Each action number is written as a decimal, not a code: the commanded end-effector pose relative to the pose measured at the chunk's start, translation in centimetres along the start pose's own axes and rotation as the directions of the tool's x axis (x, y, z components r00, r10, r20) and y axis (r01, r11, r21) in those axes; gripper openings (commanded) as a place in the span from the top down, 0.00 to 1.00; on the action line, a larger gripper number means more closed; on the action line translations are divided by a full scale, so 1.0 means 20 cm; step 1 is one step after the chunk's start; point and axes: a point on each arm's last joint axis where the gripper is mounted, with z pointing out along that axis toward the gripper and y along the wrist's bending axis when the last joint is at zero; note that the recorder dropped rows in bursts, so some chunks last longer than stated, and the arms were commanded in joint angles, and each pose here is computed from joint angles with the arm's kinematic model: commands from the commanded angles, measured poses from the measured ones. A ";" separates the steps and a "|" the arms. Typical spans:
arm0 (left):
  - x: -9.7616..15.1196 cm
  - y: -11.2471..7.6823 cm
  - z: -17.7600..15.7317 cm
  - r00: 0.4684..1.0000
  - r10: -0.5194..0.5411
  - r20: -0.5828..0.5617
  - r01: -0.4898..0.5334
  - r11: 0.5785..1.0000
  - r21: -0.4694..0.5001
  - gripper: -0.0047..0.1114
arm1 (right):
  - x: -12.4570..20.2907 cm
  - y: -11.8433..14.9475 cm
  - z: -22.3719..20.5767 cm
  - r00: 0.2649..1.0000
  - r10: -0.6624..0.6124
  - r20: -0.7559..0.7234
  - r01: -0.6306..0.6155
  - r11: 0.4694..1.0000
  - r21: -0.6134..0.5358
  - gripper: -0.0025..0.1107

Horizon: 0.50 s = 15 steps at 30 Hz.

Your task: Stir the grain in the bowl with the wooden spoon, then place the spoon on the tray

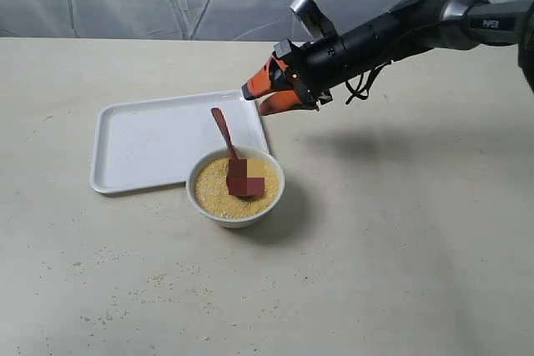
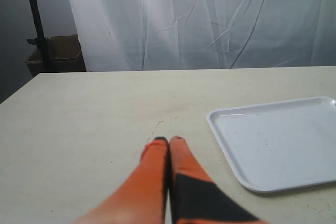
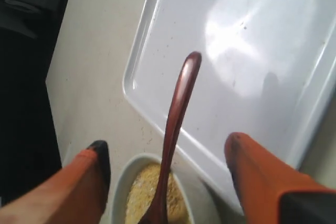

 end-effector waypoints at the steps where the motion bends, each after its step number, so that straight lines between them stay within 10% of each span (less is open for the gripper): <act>1: 0.00 0.00 0.00 1.000 -0.007 0.005 0.007 1.000 0.000 0.96 | -0.09 -0.02 0.09 0.997 -0.079 0.012 0.079 0.997 -0.015 0.41; 15: 0.01 0.00 0.00 1.000 -0.007 0.004 0.007 1.000 0.000 0.96 | -0.09 -0.10 0.38 0.996 -0.063 -0.065 0.061 0.998 -0.033 0.46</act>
